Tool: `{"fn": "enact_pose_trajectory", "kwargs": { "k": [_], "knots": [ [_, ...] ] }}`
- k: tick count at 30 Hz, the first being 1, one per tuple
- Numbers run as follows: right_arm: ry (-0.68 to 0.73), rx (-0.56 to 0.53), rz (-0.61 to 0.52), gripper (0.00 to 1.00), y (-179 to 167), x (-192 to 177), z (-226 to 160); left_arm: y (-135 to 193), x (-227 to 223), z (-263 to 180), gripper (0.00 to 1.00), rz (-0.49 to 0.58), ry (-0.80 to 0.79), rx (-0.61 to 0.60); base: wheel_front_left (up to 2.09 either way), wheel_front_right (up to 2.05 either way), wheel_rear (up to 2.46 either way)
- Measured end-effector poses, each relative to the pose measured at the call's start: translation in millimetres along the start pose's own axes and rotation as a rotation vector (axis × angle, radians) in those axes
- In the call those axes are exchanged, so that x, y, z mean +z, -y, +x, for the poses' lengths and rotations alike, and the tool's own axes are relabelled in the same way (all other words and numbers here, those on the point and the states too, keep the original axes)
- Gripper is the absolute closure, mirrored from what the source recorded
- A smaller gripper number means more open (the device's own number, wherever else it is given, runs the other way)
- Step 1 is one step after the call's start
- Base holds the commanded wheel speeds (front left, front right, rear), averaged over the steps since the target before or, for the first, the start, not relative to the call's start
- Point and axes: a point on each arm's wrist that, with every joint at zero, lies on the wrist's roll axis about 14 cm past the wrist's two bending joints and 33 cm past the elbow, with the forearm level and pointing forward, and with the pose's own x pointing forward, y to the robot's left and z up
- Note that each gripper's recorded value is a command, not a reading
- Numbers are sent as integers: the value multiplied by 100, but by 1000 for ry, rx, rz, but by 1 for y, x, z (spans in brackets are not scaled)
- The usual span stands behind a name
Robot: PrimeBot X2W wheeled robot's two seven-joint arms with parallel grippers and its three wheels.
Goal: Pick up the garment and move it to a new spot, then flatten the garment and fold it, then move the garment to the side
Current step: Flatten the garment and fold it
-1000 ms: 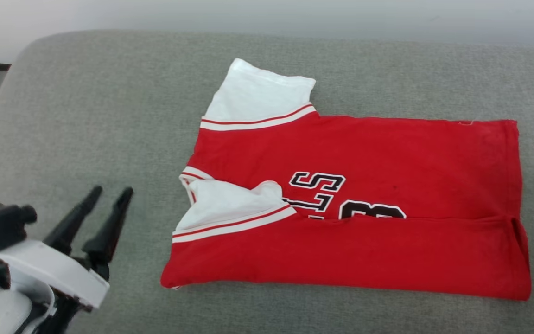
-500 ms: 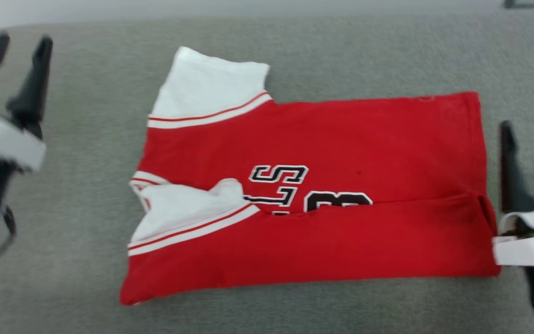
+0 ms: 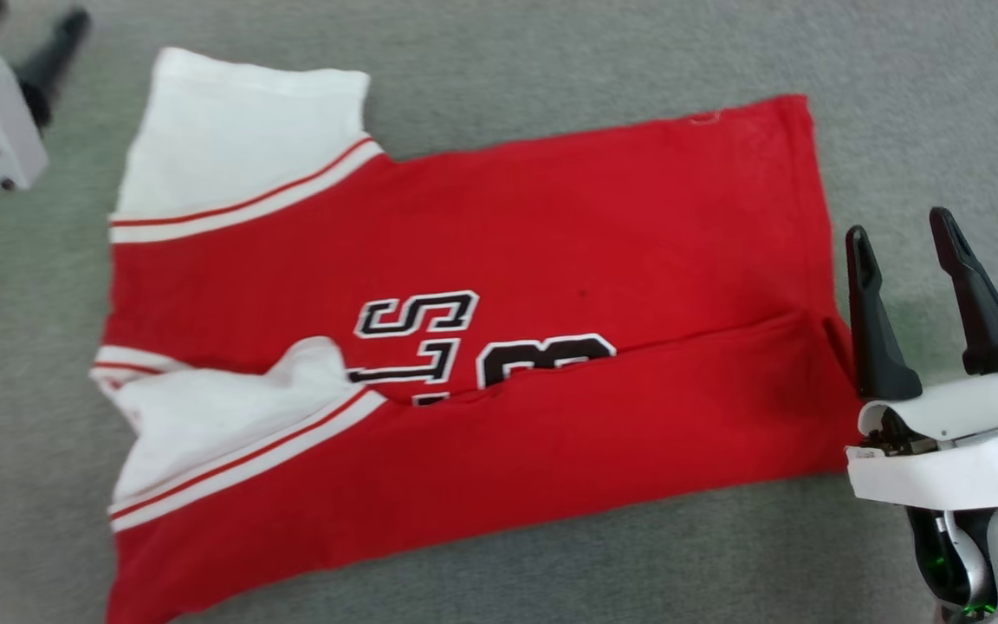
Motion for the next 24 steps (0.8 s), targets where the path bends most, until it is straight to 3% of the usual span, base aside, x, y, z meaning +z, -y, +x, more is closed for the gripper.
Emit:
{"fn": "enact_pose_trajectory", "kwargs": {
  "k": [4, 12, 21, 22, 23, 24],
  "knots": [
    [3, -18, -21, 0, 5, 0, -3, 19, -31, 19, 0, -37, -174, -61, 0, 0, 0],
    [-23, -40, -29, 0, 11, -7, -7, 31, -63, 34, 0, -59, -369, -116, 0, 0, 0],
    [-52, -58, -36, 0, 17, -17, -7, 41, -81, 47, 0, -71, -485, -151, 0, 0, 0],
    [-54, -60, -37, 0, 18, -18, -7, 42, -81, 47, 24, -78, -492, -154, 0, 0, 0],
    [-54, -61, -37, 0, 19, -18, -7, 42, -81, 47, 57, -78, -494, -156, 0, 0, 0],
    [-51, -61, -37, 0, 19, -17, -6, 43, -80, 47, 100, -79, -494, -160, 0, 0, 0]
  ]
}}
